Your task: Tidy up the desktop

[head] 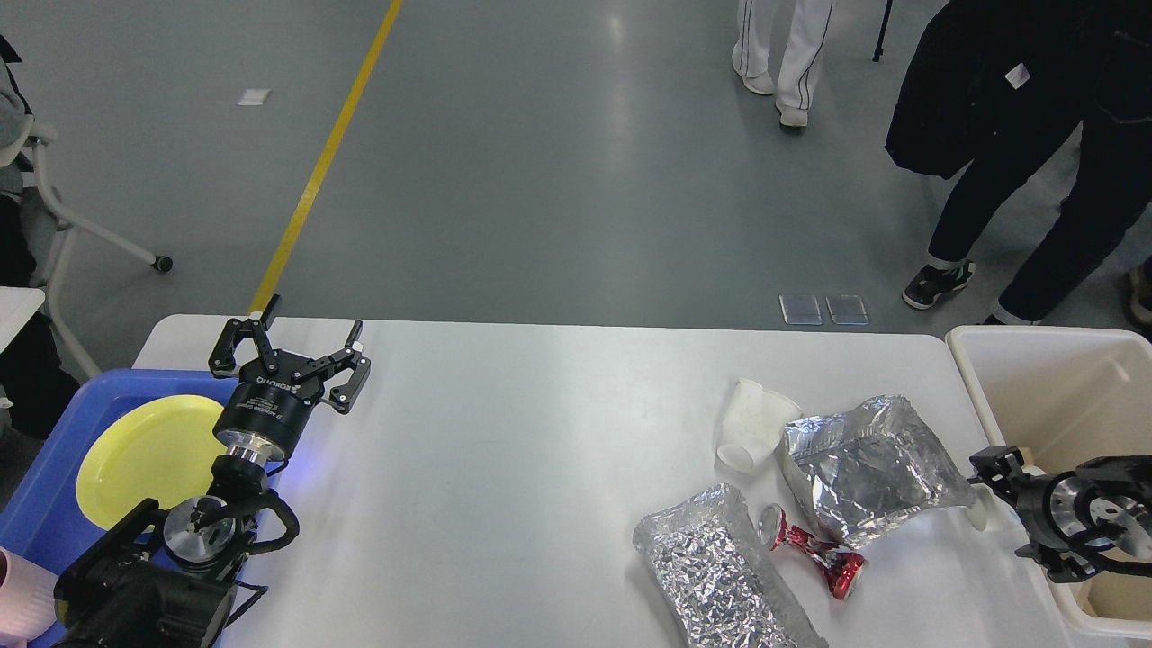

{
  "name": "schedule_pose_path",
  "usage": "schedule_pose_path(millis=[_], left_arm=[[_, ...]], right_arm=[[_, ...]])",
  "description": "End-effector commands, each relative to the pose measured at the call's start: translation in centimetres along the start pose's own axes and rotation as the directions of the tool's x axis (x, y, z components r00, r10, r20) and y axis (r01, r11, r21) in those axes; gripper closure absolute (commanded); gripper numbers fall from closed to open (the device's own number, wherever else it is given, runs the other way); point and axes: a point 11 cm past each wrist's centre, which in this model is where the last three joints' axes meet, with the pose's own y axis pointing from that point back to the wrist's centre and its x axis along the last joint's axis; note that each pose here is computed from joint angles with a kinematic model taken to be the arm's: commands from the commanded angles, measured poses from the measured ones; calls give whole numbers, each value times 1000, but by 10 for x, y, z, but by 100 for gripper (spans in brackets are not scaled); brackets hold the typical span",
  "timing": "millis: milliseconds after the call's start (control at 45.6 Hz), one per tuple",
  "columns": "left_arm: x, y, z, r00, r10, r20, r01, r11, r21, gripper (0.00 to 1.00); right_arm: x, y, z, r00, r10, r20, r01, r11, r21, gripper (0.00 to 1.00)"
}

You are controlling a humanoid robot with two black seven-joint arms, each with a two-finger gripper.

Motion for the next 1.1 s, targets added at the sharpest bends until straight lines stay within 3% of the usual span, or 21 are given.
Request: schedule_pose_path(millis=[0,175,241,351,460,548,613,1073], left_arm=[[0,0,0,1000,0,0,0,1000,1,4],[0,0,1,1000,0,2,0,1000,0,4],[0,0,0,1000,0,1,0,1000,1,4],[0,0,0,1000,0,0,0,1000,1,4],[0,0,1,1000,0,1,0,1000,-1,4],[0,0,1,1000,0,2,0,1000,0,4],[0,0,0,1000,0,0,0,1000,1,4],[0,0,1,1000,0,1,0,1000,-1,4]], right_arm=[[0,-1,-6,1000,4,21,-5,1000,14,0],[-10,-8,-1,1000,6,10,-6,1000,-2,0],[-10,-10,1,1000,29,8,-29,1000,-6,7],[-8,-10,4,999,51,3,-51,999,-11,32],[-8,-10,4,999,54,-5,-54,998,-11,72],[-7,-10,3,998,59,-9,-59,998,-9,91],[-5,-9,0,998,66,-10,-66,998,-3,99],[0,-6,-17,996,91,14,-92,995,41,100]])
